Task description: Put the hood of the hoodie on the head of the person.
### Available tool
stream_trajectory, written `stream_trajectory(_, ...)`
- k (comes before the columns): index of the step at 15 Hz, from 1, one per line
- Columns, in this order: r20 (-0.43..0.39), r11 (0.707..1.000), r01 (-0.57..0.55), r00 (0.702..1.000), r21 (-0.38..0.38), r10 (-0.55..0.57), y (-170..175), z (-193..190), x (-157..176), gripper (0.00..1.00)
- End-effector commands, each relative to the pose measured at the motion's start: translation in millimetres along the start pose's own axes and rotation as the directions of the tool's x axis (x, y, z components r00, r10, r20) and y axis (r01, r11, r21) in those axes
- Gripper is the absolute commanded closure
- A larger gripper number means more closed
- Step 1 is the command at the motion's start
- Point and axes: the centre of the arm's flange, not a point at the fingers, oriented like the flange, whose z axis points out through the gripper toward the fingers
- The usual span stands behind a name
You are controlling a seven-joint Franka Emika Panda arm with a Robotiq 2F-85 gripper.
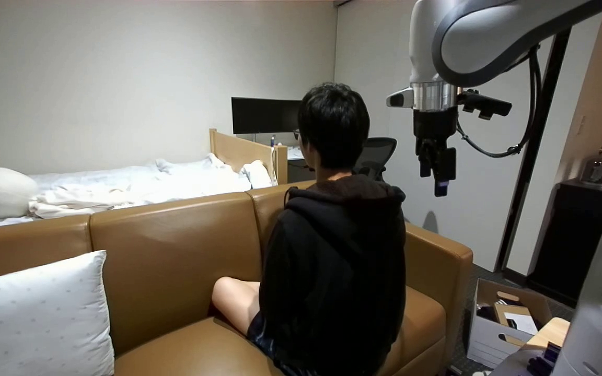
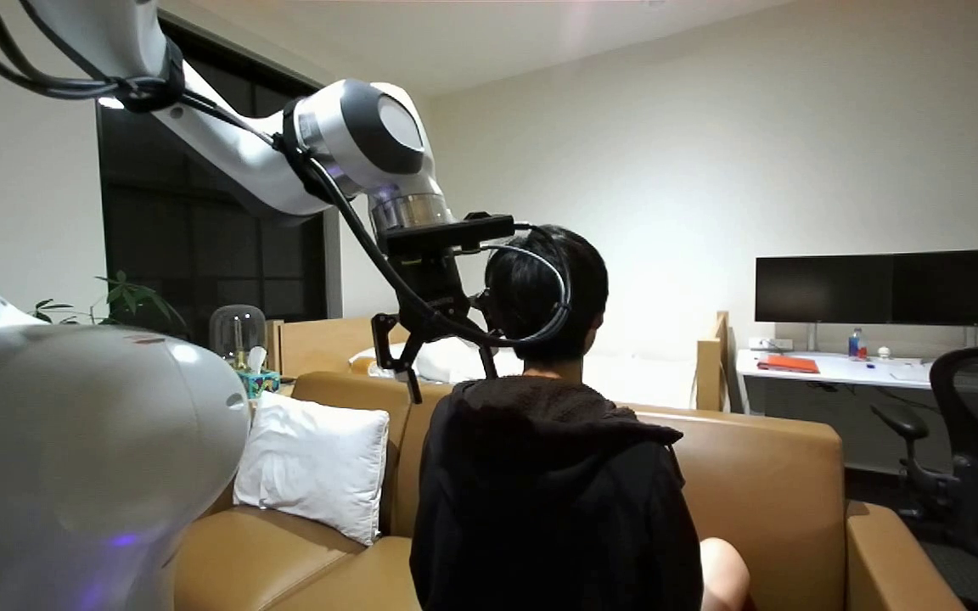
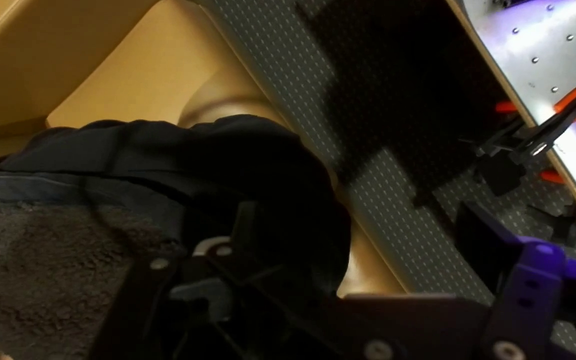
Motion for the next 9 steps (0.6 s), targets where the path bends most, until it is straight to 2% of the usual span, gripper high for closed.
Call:
stream_trajectory(1, -0.037, 0.998, -0.032, 0.999, -0.053, 0.03, 9, 23, 11, 0.0)
stream_trajectory(9, -0.034, 0.995, -0.015, 0.999, -0.097, 0.012, 29, 60, 18, 0.0)
